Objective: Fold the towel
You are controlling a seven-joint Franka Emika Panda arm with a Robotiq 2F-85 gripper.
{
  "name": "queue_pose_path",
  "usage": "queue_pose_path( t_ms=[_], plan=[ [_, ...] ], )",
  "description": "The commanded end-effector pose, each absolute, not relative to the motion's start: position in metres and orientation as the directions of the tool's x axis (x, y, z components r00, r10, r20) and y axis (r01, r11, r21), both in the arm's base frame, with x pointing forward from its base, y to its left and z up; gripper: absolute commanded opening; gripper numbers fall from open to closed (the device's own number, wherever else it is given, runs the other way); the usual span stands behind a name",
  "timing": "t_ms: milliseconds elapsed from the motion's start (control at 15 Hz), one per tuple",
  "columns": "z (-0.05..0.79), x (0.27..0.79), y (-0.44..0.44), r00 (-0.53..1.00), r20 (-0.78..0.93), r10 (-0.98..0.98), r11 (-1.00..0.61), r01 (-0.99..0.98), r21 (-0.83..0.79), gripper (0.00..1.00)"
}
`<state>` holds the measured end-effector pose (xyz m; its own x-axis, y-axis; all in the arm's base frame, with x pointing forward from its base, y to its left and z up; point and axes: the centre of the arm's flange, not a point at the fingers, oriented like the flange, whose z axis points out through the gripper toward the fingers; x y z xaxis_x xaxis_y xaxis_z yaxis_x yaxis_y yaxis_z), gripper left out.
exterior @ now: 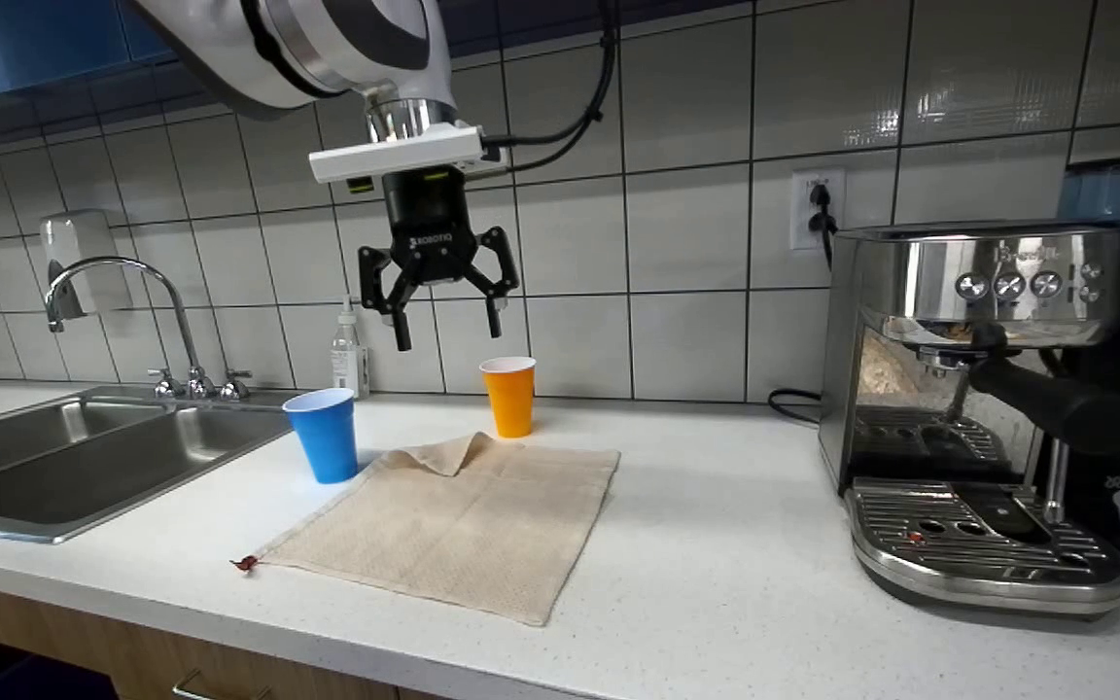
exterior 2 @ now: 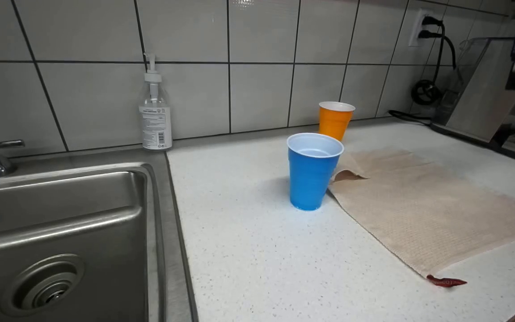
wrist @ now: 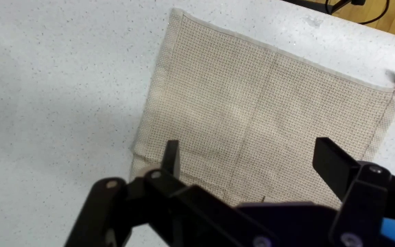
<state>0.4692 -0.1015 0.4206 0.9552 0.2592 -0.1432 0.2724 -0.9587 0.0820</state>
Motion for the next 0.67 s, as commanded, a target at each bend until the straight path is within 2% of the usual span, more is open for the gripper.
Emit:
queue_pose_path(
  t_ms=[0,600],
  plan=[
    [0.411,0.469,-0.09,0.941,-0.134,0.31,-0.939,0.325,0.112,1.0],
    [0.383,0.47,-0.042,0.916,-0.064,0.396,-0.902,0.401,0.16,1.0]
  ],
)
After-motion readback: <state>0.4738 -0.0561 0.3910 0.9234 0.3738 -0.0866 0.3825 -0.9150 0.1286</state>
